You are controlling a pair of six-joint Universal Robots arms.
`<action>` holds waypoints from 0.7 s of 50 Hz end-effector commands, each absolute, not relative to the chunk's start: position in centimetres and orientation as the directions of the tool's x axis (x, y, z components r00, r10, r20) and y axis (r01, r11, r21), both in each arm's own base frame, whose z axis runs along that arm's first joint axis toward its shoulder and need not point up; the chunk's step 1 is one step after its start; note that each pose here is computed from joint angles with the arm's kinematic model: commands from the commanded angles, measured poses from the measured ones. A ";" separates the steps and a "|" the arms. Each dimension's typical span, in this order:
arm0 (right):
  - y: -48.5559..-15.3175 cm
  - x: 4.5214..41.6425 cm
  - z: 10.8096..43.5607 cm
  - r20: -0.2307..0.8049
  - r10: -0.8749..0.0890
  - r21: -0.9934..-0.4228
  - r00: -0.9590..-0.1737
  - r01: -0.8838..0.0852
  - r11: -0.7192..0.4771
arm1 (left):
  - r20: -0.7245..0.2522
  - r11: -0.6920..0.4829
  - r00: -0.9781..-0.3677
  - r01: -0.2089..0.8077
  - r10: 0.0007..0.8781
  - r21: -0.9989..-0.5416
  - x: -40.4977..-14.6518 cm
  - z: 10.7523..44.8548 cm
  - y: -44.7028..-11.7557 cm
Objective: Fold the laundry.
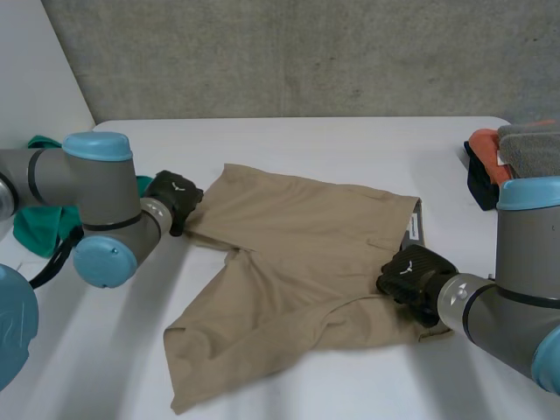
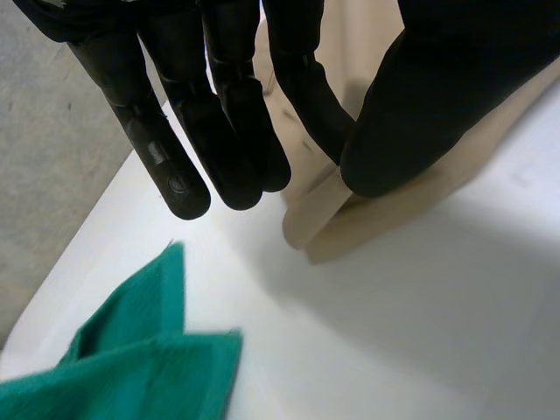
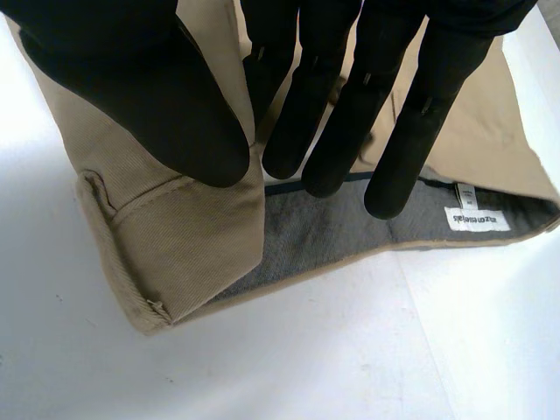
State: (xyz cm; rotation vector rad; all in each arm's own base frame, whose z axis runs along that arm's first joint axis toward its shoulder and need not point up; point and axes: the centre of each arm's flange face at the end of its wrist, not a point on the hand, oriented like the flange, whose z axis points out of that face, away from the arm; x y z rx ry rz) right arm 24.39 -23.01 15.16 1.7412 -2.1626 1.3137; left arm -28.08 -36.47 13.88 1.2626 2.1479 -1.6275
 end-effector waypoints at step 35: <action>-24.7 25.1 16.8 0.520 -0.681 -0.665 -0.515 -0.745 0.055 | -0.194 0.420 -0.720 0.578 0.667 -0.699 -23.9 16.6 -15.5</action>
